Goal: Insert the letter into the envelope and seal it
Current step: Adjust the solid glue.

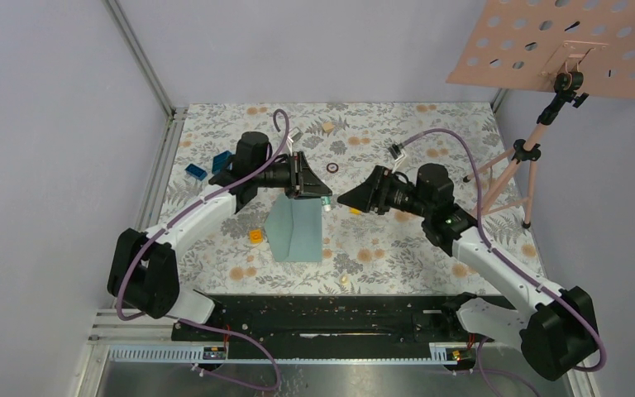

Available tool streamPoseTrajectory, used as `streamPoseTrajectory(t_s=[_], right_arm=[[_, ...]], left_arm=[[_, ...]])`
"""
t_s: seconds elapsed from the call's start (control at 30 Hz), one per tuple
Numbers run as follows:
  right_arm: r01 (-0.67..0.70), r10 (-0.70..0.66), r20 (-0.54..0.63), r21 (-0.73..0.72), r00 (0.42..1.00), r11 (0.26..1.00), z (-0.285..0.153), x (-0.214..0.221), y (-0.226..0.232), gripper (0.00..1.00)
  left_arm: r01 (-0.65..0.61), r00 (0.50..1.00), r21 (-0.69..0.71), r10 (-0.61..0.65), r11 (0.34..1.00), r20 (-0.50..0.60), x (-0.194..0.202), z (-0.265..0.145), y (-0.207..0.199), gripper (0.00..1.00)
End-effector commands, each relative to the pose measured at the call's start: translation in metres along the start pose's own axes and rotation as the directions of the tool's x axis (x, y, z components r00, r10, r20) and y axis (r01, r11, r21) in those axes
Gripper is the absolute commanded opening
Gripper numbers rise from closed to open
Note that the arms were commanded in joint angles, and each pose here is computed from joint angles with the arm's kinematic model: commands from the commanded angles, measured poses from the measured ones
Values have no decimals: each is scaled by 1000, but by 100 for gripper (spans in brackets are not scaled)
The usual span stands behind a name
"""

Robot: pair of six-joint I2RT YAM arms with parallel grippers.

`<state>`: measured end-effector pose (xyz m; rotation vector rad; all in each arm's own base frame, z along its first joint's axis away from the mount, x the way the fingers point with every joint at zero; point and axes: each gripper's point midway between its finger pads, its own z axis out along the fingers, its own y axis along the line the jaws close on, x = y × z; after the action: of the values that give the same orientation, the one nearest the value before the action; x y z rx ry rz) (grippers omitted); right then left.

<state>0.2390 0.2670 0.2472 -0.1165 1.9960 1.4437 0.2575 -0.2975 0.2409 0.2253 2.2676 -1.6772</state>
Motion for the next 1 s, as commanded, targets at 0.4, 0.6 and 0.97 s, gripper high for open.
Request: streamPoseTrajectory(t_s=[0.4, 0.6, 0.97], right_arm=[[73, -84, -63, -151, 995, 986, 33, 7, 46, 59], [59, -70, -60, -161, 996, 985, 36, 7, 47, 33], [94, -100, -86, -79, 991, 992, 24, 15, 36, 0]], left_arm=[[-83, 997, 139, 81, 987, 15, -5, 6, -47, 0], [-83, 997, 153, 82, 985, 12, -2, 5, -52, 0], [-115, 993, 153, 119, 981, -14, 2, 3, -61, 16]])
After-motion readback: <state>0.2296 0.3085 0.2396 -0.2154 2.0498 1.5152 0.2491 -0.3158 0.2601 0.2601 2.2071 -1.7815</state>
